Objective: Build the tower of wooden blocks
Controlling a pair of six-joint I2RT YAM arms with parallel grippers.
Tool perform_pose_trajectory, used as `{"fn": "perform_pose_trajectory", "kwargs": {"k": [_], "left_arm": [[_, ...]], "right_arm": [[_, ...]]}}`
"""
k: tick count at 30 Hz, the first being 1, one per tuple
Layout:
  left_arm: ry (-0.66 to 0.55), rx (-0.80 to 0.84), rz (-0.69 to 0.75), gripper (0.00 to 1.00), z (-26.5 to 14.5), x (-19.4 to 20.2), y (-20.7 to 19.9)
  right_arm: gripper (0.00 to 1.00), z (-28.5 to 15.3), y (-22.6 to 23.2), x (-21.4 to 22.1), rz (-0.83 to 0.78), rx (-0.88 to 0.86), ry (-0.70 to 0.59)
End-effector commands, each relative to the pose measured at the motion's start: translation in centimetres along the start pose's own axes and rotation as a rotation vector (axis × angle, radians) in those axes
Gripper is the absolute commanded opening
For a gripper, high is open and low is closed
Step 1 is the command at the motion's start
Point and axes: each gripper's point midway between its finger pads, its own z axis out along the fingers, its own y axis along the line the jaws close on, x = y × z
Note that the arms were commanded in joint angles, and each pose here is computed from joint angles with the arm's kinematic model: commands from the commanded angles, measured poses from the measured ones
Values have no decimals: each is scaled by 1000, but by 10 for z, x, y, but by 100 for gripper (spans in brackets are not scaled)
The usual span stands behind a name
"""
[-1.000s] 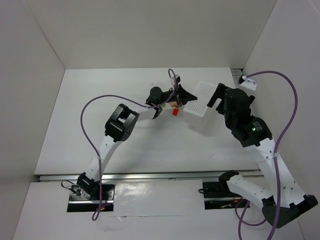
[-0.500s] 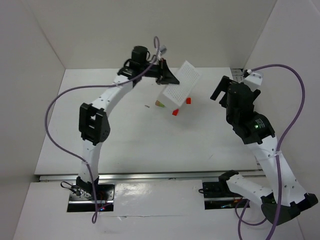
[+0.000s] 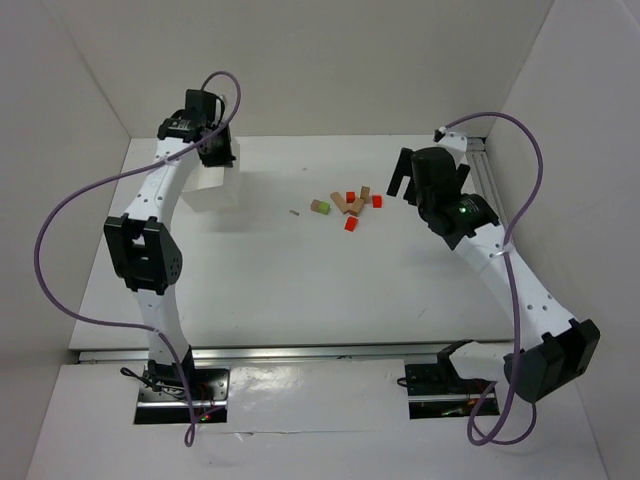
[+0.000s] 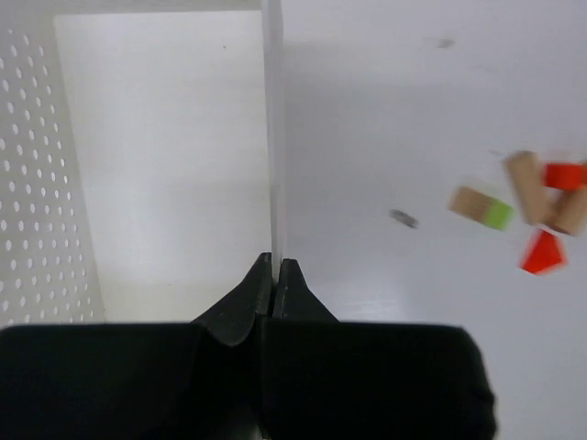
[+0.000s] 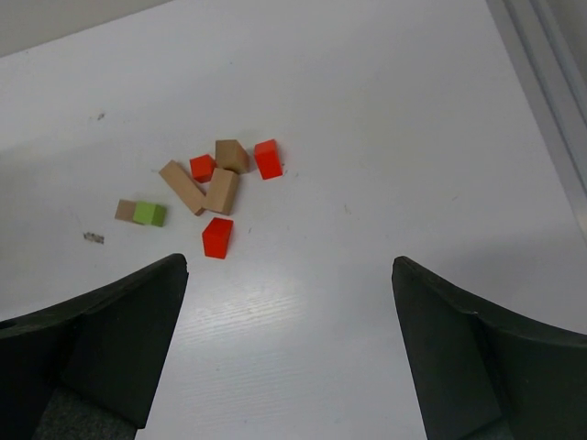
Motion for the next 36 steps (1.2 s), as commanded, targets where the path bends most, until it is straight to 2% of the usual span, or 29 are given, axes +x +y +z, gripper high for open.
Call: {"fn": "perform_pose_trajectory", "kwargs": {"k": [1,6,9,13,15,16,17,19,20,21,24,27,30,36], "left_arm": [[-26,-269,133,0,14,-6,49],[2,-365,170,0,43,4,75],[28,-413,173,0,53,13,94],[60,-420,159,0,58,19,106],[92,-401,137,0,63,26,109],[111,-388,137,10,63,31,107],[107,-346,115,15,64,29,103],[132,-317,105,28,65,35,103],[123,-286,102,43,61,32,97],[132,-287,102,51,62,36,97],[120,-247,99,70,57,32,89],[88,-226,97,75,38,18,77],[21,-191,114,77,8,0,44],[-35,-67,104,77,-36,1,-14]], "right_arm": [[100,12,22,7,13,-71,21],[100,41,48,43,-77,-134,197],[100,62,50,64,-105,-114,306],[100,80,60,89,-54,-153,414],[95,90,67,95,-29,-180,422],[87,91,73,98,-23,-212,433],[73,95,75,99,-22,-213,432],[73,102,76,105,-26,-207,443],[73,106,75,109,-22,-190,448],[73,111,76,112,-25,-185,457],[74,120,79,112,-26,-178,450],[76,136,82,111,-28,-156,429],[76,157,82,107,-29,-116,410],[74,200,95,109,-36,-94,408]]}}
